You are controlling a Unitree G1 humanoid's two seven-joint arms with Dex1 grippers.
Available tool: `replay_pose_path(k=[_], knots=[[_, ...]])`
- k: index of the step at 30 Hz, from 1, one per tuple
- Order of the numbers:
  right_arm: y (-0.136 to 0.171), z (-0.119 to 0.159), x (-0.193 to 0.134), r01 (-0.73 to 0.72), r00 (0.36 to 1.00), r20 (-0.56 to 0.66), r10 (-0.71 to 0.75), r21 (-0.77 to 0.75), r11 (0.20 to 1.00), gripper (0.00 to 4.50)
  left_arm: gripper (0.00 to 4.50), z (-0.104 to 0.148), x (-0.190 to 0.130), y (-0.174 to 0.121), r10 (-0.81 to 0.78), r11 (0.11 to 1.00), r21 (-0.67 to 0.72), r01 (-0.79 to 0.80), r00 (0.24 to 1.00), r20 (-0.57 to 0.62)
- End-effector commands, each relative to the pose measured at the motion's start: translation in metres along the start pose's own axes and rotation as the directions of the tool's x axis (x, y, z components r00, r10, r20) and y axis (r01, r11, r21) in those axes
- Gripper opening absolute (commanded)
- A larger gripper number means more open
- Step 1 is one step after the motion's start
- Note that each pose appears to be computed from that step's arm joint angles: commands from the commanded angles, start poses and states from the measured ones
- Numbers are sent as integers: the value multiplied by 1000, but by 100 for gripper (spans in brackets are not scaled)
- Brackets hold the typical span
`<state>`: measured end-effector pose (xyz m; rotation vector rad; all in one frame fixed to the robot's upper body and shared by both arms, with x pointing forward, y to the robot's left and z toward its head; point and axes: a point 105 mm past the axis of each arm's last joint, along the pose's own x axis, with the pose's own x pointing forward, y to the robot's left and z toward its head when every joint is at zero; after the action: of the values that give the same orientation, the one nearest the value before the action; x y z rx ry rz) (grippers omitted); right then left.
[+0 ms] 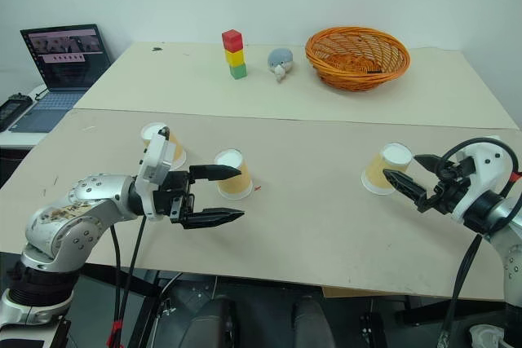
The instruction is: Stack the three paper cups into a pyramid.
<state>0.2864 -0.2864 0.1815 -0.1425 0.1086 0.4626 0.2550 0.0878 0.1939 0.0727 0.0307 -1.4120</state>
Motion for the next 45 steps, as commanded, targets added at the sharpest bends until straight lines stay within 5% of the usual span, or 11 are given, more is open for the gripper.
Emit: replay_pose_path(k=[1,23,30,37,45], knots=[[-9,11,2,29,998,51,-28,-27,999,441,450,11,-3,-2,9,1000,28,-10,1000,29],[-20,7,30,-11,996,86,10,17,1000,441,450,18,-12,3,88,996,-25,-87,994,68],[-22,9,32,-5,994,111,3,17,1000,257,450,18,-20,2,122,992,-51,-119,990,72],[-14,37,44,-70,981,179,73,-21,997,257,450,16,-57,-2,207,967,-160,-199,978,34],[44,77,63,-396,885,230,405,-89,914,257,450,12,-81,-1,282,937,-222,-271,959,20]])
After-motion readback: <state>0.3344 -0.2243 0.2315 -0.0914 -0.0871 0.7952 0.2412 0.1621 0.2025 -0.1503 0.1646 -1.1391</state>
